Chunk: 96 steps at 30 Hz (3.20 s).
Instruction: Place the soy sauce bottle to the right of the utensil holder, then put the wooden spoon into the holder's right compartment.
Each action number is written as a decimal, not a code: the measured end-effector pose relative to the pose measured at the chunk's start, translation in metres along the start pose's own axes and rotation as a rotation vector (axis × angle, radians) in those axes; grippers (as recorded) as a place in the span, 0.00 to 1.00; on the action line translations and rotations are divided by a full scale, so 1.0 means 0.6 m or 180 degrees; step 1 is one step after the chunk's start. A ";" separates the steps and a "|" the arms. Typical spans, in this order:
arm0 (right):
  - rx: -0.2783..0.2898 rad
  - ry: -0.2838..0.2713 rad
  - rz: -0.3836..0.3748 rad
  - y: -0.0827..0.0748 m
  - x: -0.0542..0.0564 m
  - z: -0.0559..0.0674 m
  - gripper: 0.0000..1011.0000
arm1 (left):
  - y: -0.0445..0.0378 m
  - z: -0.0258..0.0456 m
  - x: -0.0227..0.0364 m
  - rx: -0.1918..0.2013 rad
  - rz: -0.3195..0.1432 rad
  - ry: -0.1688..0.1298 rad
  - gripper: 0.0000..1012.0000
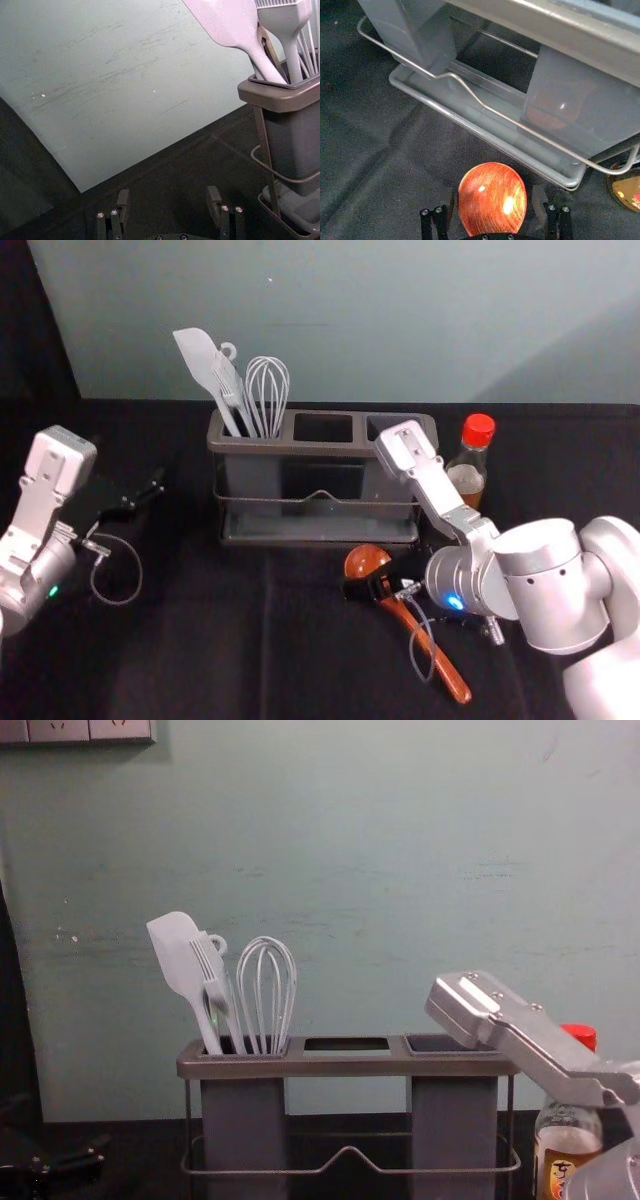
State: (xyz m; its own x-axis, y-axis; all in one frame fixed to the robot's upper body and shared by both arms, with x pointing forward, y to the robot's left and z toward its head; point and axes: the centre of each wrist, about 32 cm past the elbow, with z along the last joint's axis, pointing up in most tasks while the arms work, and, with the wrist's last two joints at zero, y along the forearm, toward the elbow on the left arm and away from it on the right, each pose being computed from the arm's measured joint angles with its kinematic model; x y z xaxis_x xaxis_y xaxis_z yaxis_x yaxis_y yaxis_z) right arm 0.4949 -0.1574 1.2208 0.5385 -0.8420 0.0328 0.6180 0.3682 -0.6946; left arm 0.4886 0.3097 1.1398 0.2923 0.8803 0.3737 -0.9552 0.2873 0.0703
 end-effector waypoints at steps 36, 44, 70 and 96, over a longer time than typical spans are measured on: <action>0.0015 -0.0045 0.0035 0.003 -0.002 0.002 0.83 | 0.000 0.000 0.0000 0.0000 0.0000 0.0000 0.99; 0.0158 -0.0070 0.0070 -0.039 -0.001 0.002 0.83 | 0.000 0.000 0.0000 0.0000 0.0000 0.0000 0.99; 0.1774 -0.0367 -0.0424 -0.184 -0.019 -0.064 0.83 | 0.000 0.000 0.0000 0.0000 0.0000 0.0000 0.99; 0.3201 -0.0645 -0.0741 -0.192 -0.037 -0.130 0.83 | 0.000 0.000 -0.0001 0.0000 0.0000 0.0000 0.99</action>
State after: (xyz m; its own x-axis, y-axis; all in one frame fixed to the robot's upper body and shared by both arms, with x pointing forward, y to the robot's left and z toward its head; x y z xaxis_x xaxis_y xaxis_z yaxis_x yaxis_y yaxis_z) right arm 0.3671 -0.2121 1.2443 0.3737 -0.8865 0.2728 0.8594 0.4416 0.2578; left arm 0.4886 0.3097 1.1398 0.2923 0.8803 0.3737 -0.9552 0.2874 0.0703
